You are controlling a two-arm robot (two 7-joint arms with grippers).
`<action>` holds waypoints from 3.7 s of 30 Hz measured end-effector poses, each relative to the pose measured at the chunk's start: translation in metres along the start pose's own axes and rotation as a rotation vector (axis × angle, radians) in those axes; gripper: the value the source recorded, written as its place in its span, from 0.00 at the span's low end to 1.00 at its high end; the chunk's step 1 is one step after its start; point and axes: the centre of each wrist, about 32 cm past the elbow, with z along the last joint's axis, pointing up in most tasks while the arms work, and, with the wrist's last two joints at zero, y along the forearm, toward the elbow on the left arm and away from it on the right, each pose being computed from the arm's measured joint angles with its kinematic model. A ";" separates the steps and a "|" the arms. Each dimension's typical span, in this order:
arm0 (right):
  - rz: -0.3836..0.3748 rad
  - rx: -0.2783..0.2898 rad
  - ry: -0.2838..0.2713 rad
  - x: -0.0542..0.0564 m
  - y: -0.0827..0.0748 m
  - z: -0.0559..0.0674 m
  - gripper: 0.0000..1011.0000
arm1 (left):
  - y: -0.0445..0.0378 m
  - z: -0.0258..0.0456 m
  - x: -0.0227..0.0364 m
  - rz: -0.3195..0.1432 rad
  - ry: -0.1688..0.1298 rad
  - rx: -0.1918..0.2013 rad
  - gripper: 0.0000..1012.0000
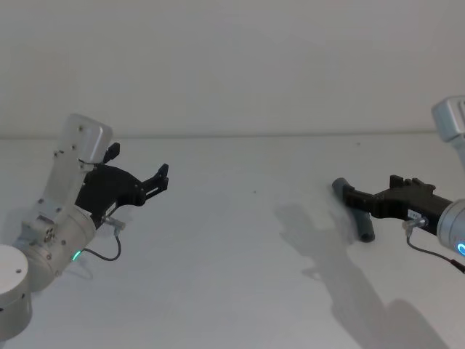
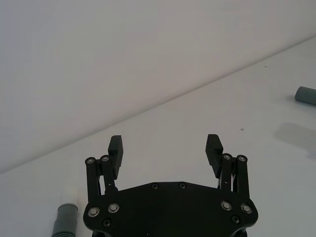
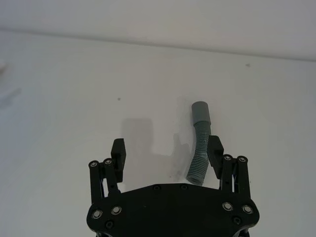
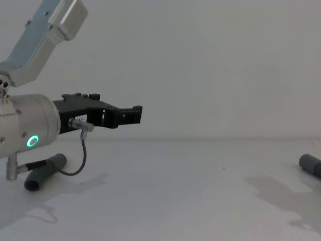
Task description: Use both hands to pick up one end of the pipe from the table, align the ends, and insert them.
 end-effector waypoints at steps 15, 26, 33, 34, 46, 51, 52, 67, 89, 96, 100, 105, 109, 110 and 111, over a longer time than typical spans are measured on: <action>0.018 -0.046 -0.043 0.006 0.021 0.004 0.99 | -0.0002 0.0005 0.0002 -0.002 0.001 0.002 0.99; 0.008 -0.053 -0.045 0.012 0.050 0.007 0.99 | -0.0003 0.0005 0.0003 -0.002 0.001 0.003 0.99; 0.004 -0.060 -0.044 0.015 0.066 0.008 0.99 | -0.0003 0.0005 0.0003 -0.002 0.001 0.003 0.99; 0.004 -0.061 -0.044 0.015 0.067 0.008 0.99 | -0.0003 0.0005 0.0003 -0.002 0.001 0.003 0.99; 0.002 -0.068 -0.045 0.016 0.078 0.008 0.99 | -0.0003 0.0005 0.0002 -0.002 0.001 0.003 0.99; -0.004 -0.074 -0.037 0.018 0.079 0.005 0.99 | -0.0003 0.0005 0.0002 -0.002 0.001 0.003 0.99; -0.006 -0.077 -0.034 0.019 0.079 0.005 0.99 | -0.0003 0.0004 0.0003 -0.002 0.001 0.003 0.99; -0.031 -0.173 0.006 0.040 0.104 0.006 0.99 | -0.0003 0.0004 0.0003 -0.002 0.001 0.003 0.99; -0.049 -0.250 0.026 0.060 0.134 -0.001 0.99 | -0.0003 0.0004 0.0002 -0.002 0.001 0.003 0.99; -0.056 -0.255 0.039 0.063 0.138 -0.003 0.99 | -0.0003 0.0004 0.0003 -0.002 0.001 0.003 0.99; -0.060 -0.257 0.044 0.064 0.139 -0.004 0.99 | -0.0003 0.0004 0.0003 -0.002 0.001 0.003 0.99; -0.061 -0.257 0.049 0.066 0.141 -0.006 0.99 | -0.0003 0.0004 0.0002 -0.002 0.001 0.003 0.99; -0.061 -0.257 0.051 0.066 0.142 -0.007 0.99 | -0.0003 0.0004 0.0002 -0.002 0.001 0.003 0.99; -0.062 -0.258 0.052 0.067 0.142 -0.007 0.99 | -0.0003 0.0004 0.0002 -0.002 0.001 0.003 0.99; -0.062 -0.258 0.052 0.067 0.142 -0.007 0.99 | -0.0003 0.0004 0.0003 -0.002 0.001 0.003 0.99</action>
